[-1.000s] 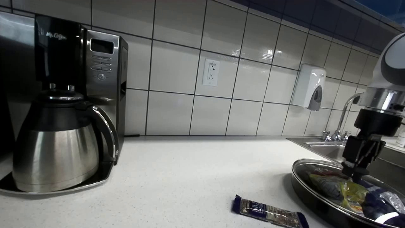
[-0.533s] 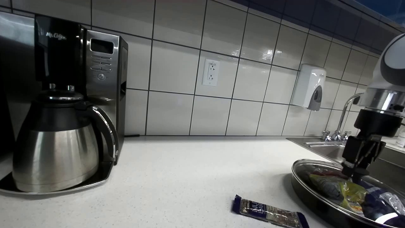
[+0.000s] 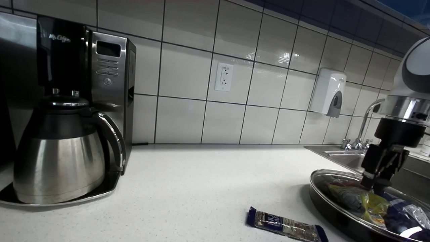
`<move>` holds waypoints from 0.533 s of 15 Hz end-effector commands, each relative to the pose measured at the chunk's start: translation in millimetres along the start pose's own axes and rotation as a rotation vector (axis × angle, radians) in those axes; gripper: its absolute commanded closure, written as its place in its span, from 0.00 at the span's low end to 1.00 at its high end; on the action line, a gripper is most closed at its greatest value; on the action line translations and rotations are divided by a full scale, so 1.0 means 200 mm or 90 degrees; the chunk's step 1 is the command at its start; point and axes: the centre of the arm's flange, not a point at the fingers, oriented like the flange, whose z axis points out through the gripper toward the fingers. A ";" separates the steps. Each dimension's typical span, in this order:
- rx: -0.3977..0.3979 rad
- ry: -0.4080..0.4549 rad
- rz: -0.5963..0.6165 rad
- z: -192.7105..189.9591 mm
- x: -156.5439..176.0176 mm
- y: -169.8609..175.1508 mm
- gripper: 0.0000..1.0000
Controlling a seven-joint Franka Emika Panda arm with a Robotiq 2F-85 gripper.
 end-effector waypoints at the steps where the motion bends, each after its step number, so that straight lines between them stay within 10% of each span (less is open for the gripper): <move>1: 0.009 0.004 -0.015 -0.02 0.01 -0.02 0.00; 8: -0.008 0.030 -0.016 -0.13 0.01 -0.02 0.00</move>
